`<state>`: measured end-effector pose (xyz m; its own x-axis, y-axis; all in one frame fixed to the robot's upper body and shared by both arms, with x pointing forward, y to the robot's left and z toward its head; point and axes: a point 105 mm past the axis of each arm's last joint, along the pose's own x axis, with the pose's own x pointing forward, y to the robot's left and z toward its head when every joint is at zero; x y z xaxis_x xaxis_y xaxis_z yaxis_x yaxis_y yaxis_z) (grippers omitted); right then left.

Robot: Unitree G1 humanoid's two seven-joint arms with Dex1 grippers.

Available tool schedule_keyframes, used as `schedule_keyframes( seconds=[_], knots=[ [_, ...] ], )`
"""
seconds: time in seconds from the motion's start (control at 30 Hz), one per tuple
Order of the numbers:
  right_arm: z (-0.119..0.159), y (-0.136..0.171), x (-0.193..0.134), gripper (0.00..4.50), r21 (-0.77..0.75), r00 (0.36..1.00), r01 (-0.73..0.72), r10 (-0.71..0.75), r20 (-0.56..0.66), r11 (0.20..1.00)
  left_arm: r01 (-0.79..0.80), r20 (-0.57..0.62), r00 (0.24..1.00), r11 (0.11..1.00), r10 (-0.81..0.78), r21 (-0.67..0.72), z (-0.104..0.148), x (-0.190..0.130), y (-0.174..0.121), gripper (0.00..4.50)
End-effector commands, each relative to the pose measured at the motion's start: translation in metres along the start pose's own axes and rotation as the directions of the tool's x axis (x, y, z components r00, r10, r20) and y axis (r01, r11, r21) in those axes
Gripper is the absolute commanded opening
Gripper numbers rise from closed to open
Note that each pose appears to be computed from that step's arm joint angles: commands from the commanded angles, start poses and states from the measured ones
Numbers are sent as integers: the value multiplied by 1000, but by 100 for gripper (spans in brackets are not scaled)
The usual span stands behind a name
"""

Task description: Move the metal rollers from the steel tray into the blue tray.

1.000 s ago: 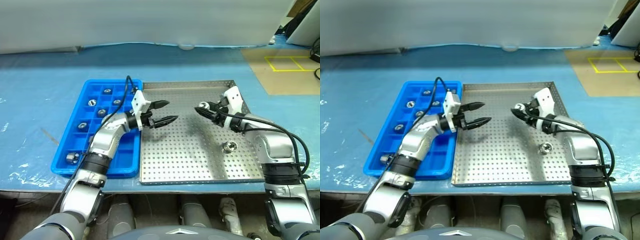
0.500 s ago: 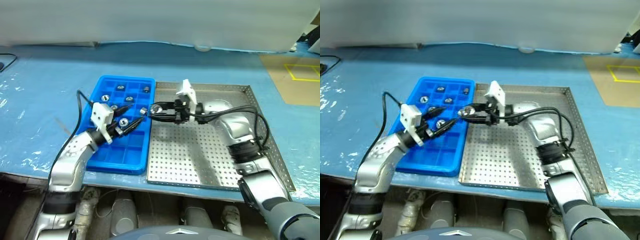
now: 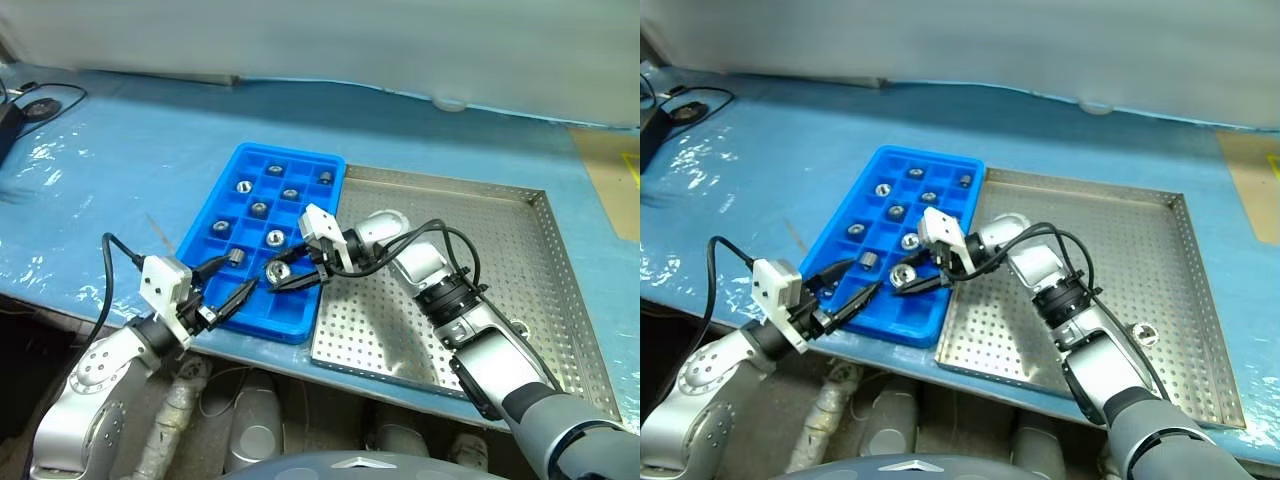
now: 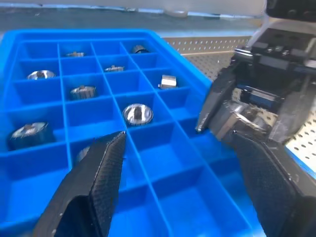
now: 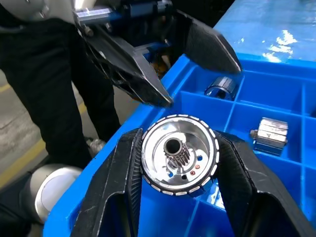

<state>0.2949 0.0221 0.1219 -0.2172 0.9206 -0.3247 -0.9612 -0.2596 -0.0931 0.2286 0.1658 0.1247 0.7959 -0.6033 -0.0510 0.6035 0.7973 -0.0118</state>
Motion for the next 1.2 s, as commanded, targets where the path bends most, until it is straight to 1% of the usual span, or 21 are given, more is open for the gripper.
schedule_keyframes(
  seconds=[0.03, 0.23, 0.4, 0.57, 0.6, 0.63, 0.73, 0.77, 0.87, 0.93, 1.0, 1.13, 1.2],
  knots=[
    [7, -4, 8, 176, -59, 1000, 16, -16, 2, 998, 22, -11, 1000, 999, -22, 39, 9, -9, -6, 362],
    [-1, -14, 18, 176, -48, 997, 75, -76, -27, 996, 37, -69, 997, 998, -34, 46, 3, -16, -3, 362],
    [-13, -9, 14, 176, -50, 996, 40, -44, -76, 998, 52, -95, 994, 997, -46, 62, -2, -14, 1, 362],
    [-15, -4, 8, 176, -29, 997, 27, -29, -76, 999, 72, -80, 995, 995, -66, 68, 0, -6, 4, 362],
    [-16, -4, 7, 248, -27, 997, 28, -30, -77, 999, 82, -77, 994, 994, -77, 67, 0, -4, 4, 362],
    [-16, -4, 5, 272, -26, 996, 41, -42, -78, 999, 95, -68, 994, 993, -91, 63, 2, -1, 3, 362],
    [-12, -11, -1, 372, -39, 993, 103, -106, -60, 994, 136, -37, 990, 990, -135, 45, 7, 9, -1, 362],
    [-10, -15, -4, 372, -38, 990, 132, -133, -45, 991, 158, -30, 987, 986, -157, 42, 7, 15, -3, 362],
    [-5, -23, -16, 372, -22, 978, 210, -210, -9, 978, 228, -29, 973, 973, -227, 44, 7, 31, -8, 362],
    [-3, -29, -36, 372, -5, 953, 304, -304, 7, 953, 290, -11, 957, 956, -290, 38, 10, 46, -11, 362],
    [-3, -31, -52, 372, 16, 930, 368, -368, 14, 930, 335, -9, 942, 941, -335, 40, 11, 56, -13, 362],
    [-16, -28, -102, 372, 53, 835, 550, -549, -37, 833, 487, -11, 873, 871, -488, 54, 14, 88, -26, 362],
    [-21, -21, -125, 372, 70, 775, 632, -629, -62, 772, 541, 4, 840, 839, -542, 59, 19, 103, -29, 362]
  ],
)
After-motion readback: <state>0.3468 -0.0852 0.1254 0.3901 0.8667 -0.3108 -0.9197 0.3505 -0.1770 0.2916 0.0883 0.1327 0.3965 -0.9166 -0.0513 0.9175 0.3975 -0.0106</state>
